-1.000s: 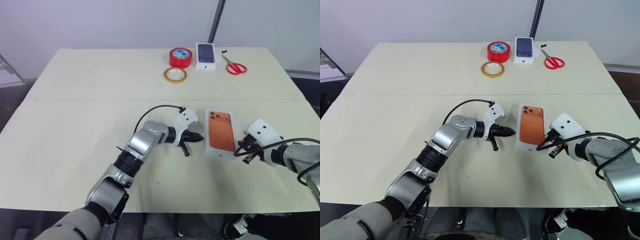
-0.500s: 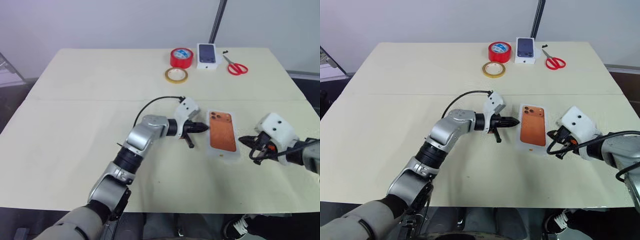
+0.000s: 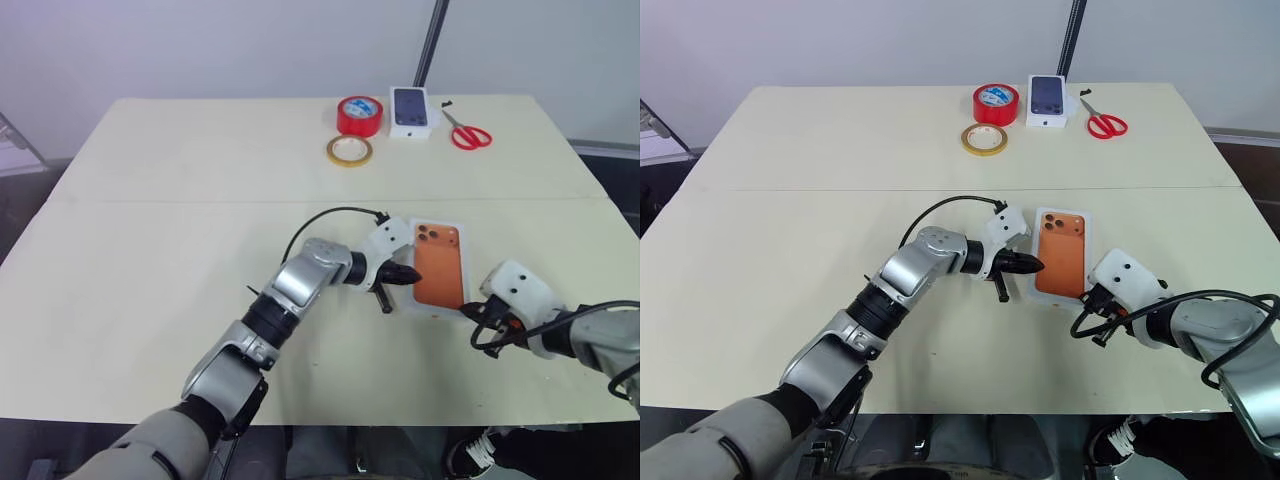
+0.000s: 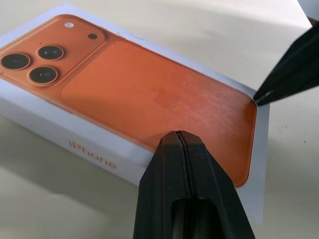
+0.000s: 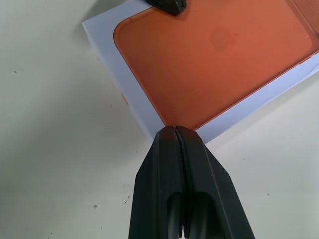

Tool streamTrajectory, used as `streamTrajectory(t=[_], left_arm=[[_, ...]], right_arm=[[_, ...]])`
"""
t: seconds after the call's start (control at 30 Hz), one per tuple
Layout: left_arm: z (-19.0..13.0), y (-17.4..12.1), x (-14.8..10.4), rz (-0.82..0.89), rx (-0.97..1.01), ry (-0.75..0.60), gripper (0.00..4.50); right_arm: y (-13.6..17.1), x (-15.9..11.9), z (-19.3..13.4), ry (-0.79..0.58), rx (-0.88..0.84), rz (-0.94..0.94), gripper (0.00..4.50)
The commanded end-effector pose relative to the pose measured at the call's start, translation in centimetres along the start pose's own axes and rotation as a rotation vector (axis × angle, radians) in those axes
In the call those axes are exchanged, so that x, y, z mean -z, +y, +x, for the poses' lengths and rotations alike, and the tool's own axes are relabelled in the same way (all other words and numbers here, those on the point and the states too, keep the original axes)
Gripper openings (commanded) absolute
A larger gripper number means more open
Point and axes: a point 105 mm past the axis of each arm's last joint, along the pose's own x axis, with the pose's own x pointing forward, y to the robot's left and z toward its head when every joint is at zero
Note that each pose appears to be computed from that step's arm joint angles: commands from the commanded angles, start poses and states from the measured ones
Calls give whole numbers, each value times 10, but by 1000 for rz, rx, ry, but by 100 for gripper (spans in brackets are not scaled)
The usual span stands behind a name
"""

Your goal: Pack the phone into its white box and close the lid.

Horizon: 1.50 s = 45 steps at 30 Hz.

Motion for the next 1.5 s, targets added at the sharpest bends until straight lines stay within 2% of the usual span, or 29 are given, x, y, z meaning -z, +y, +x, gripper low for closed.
streamTrajectory(t=[0.03, 0.17, 0.33, 0.5, 0.63, 0.77, 0.93, 1.1, 1.5], left_arm=[[-26, 14, -21, -9, -76, -149, 0], [-80, 37, -24, -30, -230, -247, 0], [-160, 61, -8, -53, -478, -266, 0], [-236, 68, 25, -88, -740, -206, 0], [-263, 59, 47, -123, -853, -163, 0], [-276, 52, 58, -136, -919, -142, 0], [-277, 48, 58, -143, -955, -158, 0], [-280, 47, 59, -154, -985, -169, 0], [-285, 51, 60, -162, -1034, -200, 0]], right_arm=[[-13, -27, -7, -138, 76, -39, 3], [-39, -47, -14, -291, 168, -7, 3], [-72, -59, -18, -420, 193, 83, 3], [-95, -53, -19, -482, 171, 169, 3], [-106, -43, -16, -482, 163, 188, 3], [-110, -31, -5, -456, 154, 189, 3], [-113, -22, 12, -423, 115, 198, 3], [-115, -24, 24, -412, 97, 192, 3], [-124, -26, 28, -406, 101, 168, 3]])
